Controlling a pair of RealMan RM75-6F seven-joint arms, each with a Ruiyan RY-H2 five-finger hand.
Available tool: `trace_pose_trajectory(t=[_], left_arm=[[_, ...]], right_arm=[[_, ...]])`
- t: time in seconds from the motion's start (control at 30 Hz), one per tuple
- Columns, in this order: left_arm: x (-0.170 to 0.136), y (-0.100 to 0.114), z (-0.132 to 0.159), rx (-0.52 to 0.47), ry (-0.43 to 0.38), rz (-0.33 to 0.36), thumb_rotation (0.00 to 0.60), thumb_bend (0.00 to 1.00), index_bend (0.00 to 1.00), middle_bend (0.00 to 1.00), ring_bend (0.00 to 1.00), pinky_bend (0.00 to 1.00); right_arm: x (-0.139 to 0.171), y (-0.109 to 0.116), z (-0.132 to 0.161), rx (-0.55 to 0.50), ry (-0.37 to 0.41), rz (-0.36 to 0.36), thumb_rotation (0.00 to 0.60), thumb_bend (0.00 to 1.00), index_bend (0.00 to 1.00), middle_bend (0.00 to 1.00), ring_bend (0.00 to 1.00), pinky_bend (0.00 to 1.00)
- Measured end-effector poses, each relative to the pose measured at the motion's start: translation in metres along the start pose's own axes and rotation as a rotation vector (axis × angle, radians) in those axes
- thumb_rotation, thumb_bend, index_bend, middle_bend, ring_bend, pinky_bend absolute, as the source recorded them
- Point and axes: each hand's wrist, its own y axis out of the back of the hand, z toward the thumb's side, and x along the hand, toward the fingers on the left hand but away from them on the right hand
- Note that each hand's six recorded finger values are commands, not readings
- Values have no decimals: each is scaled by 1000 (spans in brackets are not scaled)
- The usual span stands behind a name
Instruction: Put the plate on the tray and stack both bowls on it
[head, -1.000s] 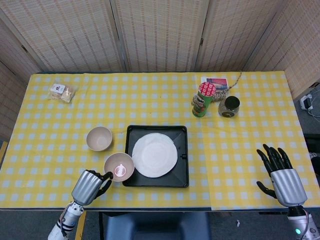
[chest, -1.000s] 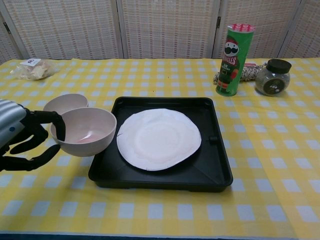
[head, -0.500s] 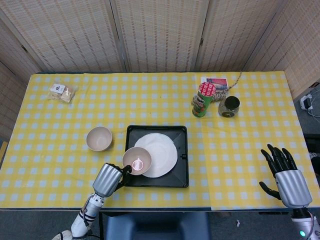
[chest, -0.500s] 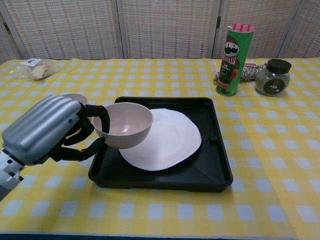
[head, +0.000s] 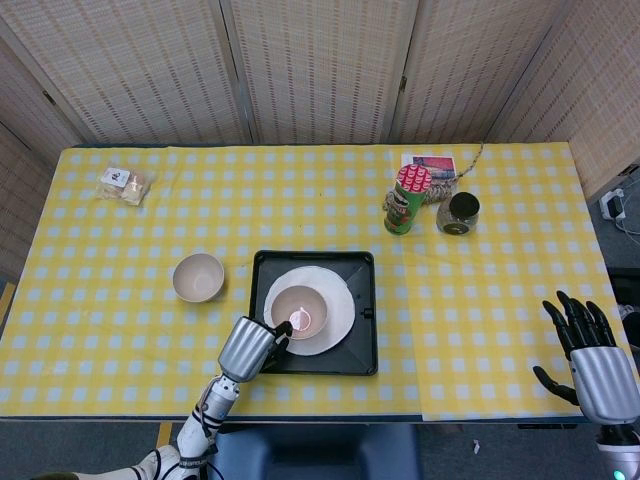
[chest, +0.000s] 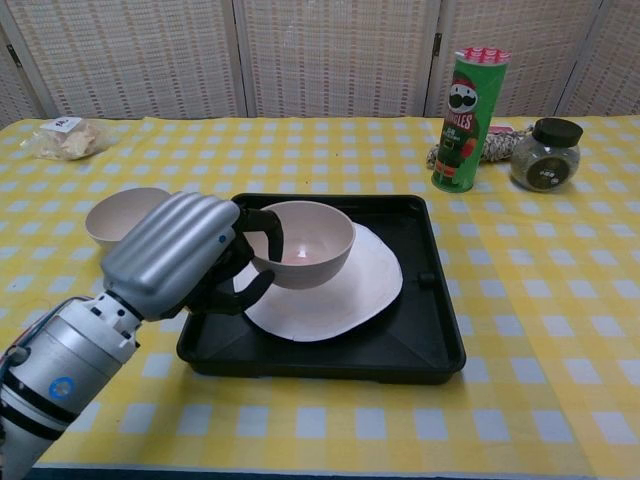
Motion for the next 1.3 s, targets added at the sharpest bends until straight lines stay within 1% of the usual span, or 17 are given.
trace_pose_trajectory(t=[0.13, 0.3, 0.43, 0.6, 0.73, 0.8, 0.9, 0.93, 0.97, 1.07, 1.13, 1.3], left_arm=[[9, -7, 10, -34, -1, -4, 600, 479, 578, 1000, 1000, 1000], [19, -13, 13, -56, 4, 0, 600, 481, 577, 1000, 1000, 1000], [26, -19, 12, -60, 20, -6, 600, 480, 577, 1000, 1000, 1000], [37, -28, 7, -34, 36, -23, 600, 480, 577, 1000, 1000, 1000], [40, -32, 2, -43, 48, -36, 600, 481, 569, 1000, 1000, 1000], [40, -34, 0, -41, 52, -41, 600, 479, 538, 1000, 1000, 1000], [40, -38, -2, -41, 64, -51, 600, 442, 392, 1000, 1000, 1000], [40, -38, -3, -43, 66, -52, 600, 411, 323, 1000, 1000, 1000], [41, -38, -3, -44, 67, -53, 600, 393, 274, 1000, 1000, 1000], [40, -36, -5, -46, 65, -55, 600, 370, 183, 1000, 1000, 1000], [39, -35, -6, -47, 64, -59, 600, 363, 161, 1000, 1000, 1000], [35, -26, -6, -49, 60, -58, 600, 354, 146, 1000, 1000, 1000]], right_arm=[[5, -1, -4, 12, -25, 0, 600, 231, 0, 0, 0, 0], [7, -2, -9, 12, -51, 1, 600, 231, 0, 0, 0, 0], [7, -3, -11, 11, -66, 6, 600, 232, 0, 0, 0, 0], [8, -6, -13, 16, -85, 15, 600, 231, 0, 0, 0, 0], [9, -4, -17, 15, -104, 4, 600, 231, 0, 0, 0, 0], [9, -4, -18, 14, -110, 2, 600, 231, 0, 0, 0, 0], [10, -6, -17, 17, -113, 8, 600, 231, 0, 0, 0, 0], [10, -6, -17, 19, -113, 10, 600, 231, 0, 0, 0, 0], [10, -7, -16, 21, -112, 11, 600, 231, 0, 0, 0, 0], [10, -7, -16, 23, -112, 11, 600, 231, 0, 0, 0, 0], [9, -8, -16, 24, -113, 11, 600, 231, 0, 0, 0, 0], [9, -7, -15, 30, -108, 8, 600, 231, 0, 0, 0, 0]])
